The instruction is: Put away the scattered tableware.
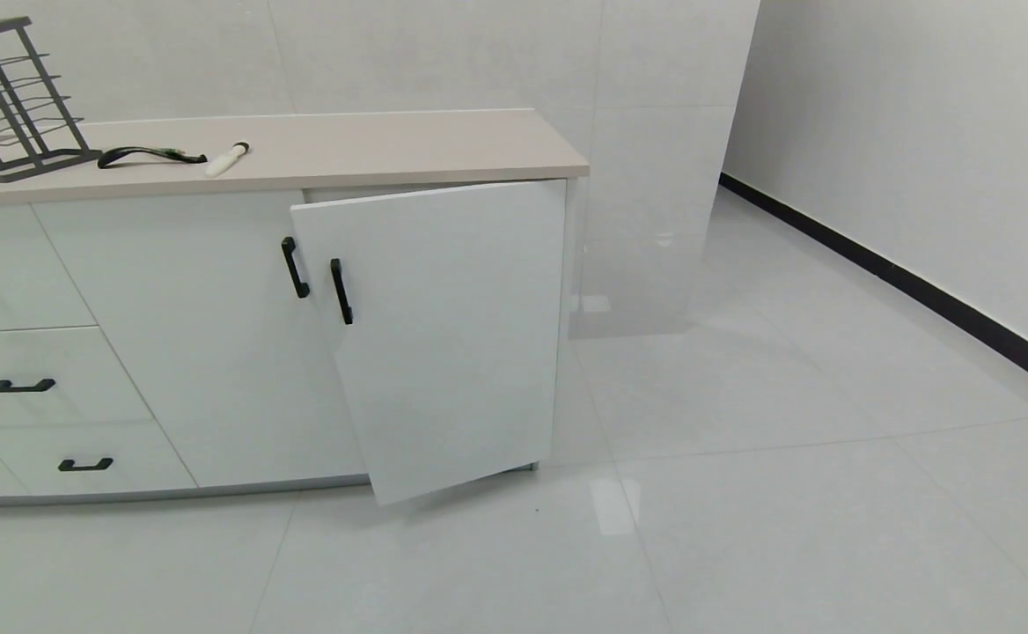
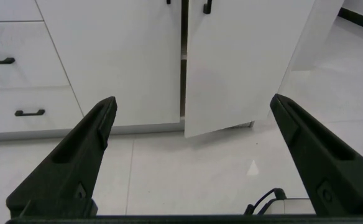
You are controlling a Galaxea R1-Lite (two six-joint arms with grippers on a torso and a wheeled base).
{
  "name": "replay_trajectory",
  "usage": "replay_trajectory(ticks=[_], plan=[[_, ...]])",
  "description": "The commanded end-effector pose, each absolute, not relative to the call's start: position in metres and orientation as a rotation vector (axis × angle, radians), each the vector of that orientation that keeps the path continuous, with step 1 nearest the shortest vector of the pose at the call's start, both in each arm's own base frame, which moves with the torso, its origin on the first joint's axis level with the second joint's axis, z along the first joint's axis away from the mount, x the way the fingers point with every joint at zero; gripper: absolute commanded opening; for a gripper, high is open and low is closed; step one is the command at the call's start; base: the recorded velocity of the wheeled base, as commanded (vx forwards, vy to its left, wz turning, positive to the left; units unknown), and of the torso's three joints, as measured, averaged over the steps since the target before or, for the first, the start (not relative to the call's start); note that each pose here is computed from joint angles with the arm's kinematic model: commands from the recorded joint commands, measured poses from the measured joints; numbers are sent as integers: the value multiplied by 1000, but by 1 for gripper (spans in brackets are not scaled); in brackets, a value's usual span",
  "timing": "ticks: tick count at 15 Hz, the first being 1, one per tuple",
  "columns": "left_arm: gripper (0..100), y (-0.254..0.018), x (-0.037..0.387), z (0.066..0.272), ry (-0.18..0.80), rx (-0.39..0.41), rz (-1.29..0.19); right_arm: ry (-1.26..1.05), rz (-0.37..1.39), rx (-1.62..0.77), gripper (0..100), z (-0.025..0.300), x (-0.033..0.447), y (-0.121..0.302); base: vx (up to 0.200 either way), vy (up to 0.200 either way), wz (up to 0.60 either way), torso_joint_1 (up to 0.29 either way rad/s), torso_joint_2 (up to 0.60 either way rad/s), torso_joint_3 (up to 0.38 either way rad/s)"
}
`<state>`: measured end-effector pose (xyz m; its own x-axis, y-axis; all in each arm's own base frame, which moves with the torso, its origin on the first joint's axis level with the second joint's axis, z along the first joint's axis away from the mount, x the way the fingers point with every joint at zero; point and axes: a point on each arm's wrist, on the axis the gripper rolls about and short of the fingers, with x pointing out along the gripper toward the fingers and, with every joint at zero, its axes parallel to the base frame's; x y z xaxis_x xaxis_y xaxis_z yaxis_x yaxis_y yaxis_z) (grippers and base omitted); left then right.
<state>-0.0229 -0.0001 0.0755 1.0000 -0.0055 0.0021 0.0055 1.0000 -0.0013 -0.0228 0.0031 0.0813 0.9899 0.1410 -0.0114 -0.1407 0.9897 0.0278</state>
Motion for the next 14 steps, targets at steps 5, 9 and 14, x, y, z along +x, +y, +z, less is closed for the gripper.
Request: replay_trajectory(ticks=[5,9,14], plan=[[100,0,-23,75,0,2,-8,-12,138,42,0,82,-25,3,200,200,0,2,0,4],[100,0,-23,75,0,2,-8,-11,134,37,0,81,-25,3,200,200,0,1,1,-2],[100,0,-23,75,0,2,-6,-11,129,-5,0,81,-25,3,80,80,600,3,2,0]])
